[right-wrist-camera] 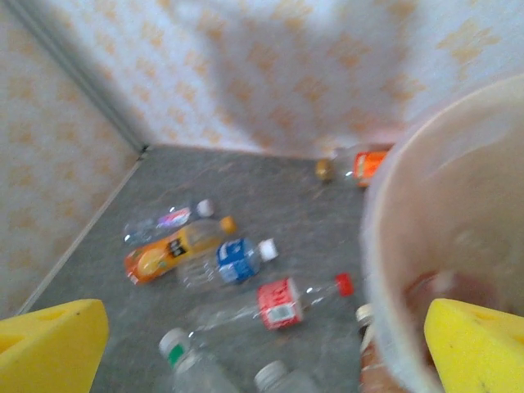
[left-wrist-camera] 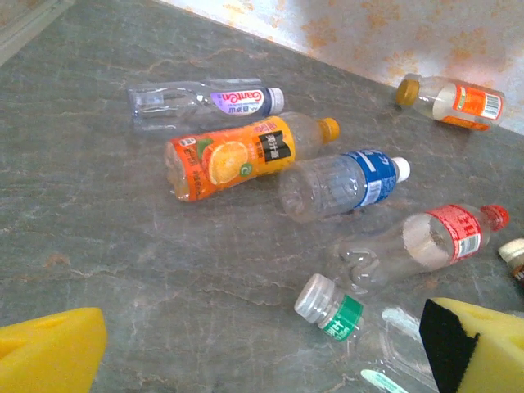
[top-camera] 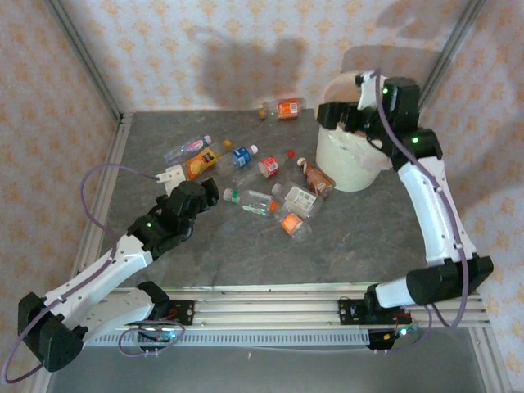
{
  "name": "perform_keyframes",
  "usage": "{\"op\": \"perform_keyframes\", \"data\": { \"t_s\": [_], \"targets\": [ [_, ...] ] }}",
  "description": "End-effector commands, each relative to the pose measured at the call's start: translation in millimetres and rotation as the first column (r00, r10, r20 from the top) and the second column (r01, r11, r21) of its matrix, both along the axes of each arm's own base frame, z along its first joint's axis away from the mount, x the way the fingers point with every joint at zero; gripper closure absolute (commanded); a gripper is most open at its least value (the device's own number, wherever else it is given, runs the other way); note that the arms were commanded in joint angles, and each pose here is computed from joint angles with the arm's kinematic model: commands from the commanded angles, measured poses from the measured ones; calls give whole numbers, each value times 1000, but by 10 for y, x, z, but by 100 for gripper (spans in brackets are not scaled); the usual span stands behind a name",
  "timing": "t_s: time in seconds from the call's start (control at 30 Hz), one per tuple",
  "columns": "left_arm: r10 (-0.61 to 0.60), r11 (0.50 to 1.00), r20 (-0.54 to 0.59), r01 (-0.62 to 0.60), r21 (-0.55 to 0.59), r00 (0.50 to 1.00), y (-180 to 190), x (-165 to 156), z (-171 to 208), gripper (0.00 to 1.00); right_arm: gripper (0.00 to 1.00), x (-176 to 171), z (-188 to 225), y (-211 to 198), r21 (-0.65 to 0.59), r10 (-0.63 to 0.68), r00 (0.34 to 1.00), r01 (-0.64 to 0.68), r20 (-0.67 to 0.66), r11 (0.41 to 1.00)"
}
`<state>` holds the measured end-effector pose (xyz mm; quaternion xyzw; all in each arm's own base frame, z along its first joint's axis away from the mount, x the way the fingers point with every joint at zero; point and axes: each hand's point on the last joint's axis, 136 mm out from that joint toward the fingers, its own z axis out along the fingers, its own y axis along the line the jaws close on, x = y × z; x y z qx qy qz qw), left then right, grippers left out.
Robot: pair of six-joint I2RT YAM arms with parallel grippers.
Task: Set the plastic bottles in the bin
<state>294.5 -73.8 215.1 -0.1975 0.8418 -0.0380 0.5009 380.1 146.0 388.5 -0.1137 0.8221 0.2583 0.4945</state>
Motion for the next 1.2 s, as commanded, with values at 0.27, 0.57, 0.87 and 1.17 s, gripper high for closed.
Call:
{"op": "perform_keyframes", "data": {
  "t_s": [0.27,0.57,0.87,1.17],
  "targets": [
    [79,994,-4,-79,-77,997,99,36,-106,0,1,-880,-1127,845,-98,234,955,-255,-184,962],
    [103,990,0,-103,-92,995,142,21,-159,0,1,-1188,-2104,1041,-160,75,949,-129,-305,979],
    [128,988,-4,-128,-91,992,212,-21,-221,0,5,-1444,-2800,1046,-338,2,903,-163,-430,927],
    [132,987,-18,-133,-94,991,224,-36,-280,0,5,-1253,-3012,1029,-454,-57,932,-120,-358,883]
  ]
}}
